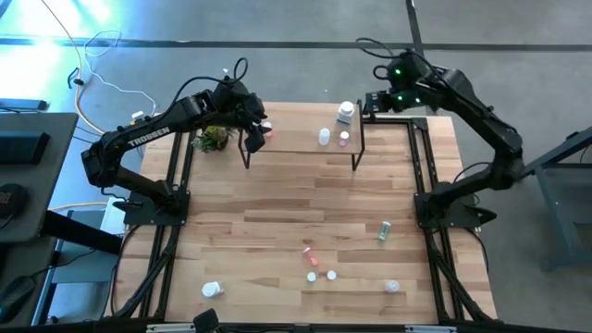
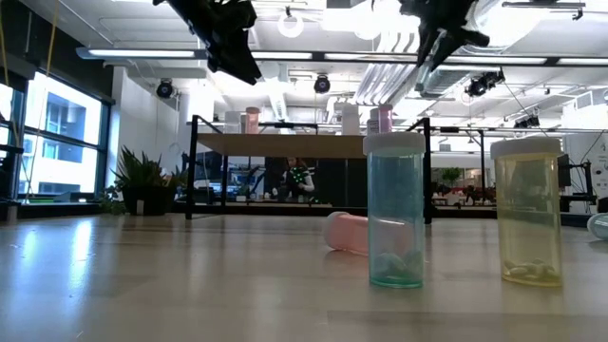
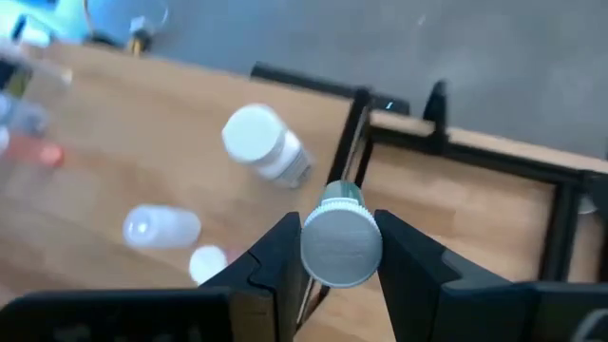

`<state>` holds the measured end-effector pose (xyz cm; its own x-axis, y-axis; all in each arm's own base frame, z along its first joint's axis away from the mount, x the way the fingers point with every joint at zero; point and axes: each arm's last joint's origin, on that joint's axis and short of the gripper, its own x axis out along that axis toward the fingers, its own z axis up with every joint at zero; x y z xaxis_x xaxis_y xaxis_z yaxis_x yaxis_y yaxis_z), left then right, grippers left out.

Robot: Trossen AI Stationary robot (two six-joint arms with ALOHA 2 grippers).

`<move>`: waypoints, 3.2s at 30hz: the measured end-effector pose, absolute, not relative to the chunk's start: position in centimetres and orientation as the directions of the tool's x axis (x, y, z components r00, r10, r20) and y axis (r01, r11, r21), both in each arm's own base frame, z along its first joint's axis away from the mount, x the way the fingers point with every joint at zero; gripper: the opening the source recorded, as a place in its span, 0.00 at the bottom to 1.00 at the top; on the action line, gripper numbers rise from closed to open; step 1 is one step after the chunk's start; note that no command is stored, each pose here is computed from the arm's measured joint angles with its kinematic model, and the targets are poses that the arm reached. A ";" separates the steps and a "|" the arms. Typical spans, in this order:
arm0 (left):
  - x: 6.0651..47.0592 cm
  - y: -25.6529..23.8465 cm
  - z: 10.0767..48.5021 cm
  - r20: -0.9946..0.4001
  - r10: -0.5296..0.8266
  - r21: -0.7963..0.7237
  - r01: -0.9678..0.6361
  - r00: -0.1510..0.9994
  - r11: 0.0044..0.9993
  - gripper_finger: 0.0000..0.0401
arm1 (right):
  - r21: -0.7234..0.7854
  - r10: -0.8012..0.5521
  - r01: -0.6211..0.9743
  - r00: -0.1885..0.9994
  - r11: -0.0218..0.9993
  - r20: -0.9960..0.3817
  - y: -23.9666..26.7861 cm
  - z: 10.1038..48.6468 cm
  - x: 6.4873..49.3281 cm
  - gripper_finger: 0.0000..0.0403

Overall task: Pick and place medicine bottles onto shelf by color
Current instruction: Put the top blue pill bottle on the shelf, then put the white medicine bottle on the shelf

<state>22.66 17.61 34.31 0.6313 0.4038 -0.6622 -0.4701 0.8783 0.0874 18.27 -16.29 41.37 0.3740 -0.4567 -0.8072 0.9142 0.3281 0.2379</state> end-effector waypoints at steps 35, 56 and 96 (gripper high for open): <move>22.7 17.6 34.3 -0.664 0.402 0.070 -0.483 0.631 0.873 0.50 | 0.155 -0.165 0.862 0.263 0.483 -0.951 -19.9 33.8 25.7 0.26; 22.7 17.6 34.3 -0.664 0.402 0.070 -0.483 0.630 0.873 0.50 | 0.133 -0.143 0.854 0.234 0.503 -0.961 -20.1 33.0 26.1 0.37; 21.8 16.5 33.0 -0.791 0.307 0.007 -0.494 0.529 0.869 0.61 | 0.224 -0.324 0.828 0.429 0.513 -0.843 -16.4 39.4 23.0 0.47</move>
<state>21.81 16.51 33.05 0.5287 0.3071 -0.7913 -0.4940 0.8694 0.0074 23.02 -16.37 39.36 0.4287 -0.3244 -0.8432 0.8284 0.5135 0.2237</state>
